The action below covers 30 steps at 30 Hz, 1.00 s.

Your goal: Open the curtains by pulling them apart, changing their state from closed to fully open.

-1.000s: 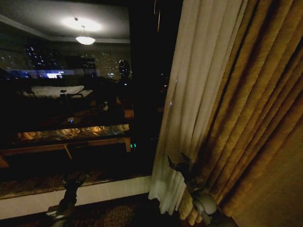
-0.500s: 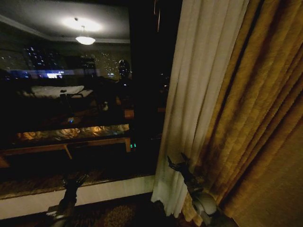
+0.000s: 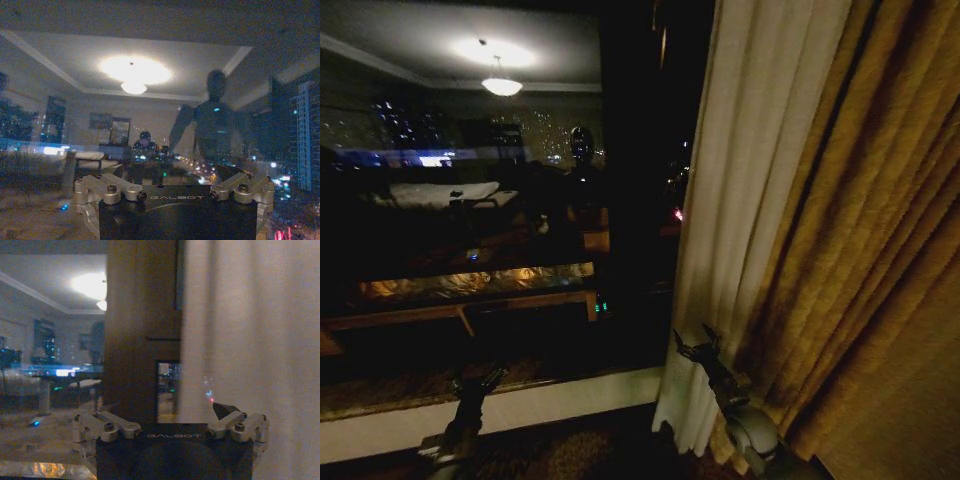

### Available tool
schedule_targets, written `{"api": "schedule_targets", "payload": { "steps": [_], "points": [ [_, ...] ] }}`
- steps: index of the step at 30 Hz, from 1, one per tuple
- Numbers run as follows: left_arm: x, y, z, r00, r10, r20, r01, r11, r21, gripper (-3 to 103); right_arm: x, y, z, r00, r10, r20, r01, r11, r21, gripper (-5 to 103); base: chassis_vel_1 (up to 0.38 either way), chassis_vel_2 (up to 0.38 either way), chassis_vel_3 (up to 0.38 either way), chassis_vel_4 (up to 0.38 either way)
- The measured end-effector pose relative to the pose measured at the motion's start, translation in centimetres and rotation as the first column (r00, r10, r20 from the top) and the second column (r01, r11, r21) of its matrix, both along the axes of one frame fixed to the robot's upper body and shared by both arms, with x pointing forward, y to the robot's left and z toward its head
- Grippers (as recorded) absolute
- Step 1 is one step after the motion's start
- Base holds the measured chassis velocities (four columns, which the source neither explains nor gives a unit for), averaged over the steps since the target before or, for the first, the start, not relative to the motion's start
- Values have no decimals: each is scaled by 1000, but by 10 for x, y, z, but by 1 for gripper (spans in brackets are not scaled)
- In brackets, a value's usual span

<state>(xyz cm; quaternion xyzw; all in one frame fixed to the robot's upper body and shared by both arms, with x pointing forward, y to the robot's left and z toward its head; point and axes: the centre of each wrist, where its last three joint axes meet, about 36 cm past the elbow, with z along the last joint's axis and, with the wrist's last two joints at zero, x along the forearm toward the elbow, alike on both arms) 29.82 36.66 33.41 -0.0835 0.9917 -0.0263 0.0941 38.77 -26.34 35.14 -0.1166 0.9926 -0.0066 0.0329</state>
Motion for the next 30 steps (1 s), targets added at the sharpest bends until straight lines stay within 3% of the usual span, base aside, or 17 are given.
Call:
{"api": "schedule_targets", "payload": {
  "steps": [30],
  "points": [
    [0, 0, 0, 1000, 0, 0, 0, 1000, 0, 100, 0, 0, 0, 1000, 0, 0, 0, 1000, -1, 100, 324, 336, -332, -332]
  ]
}}
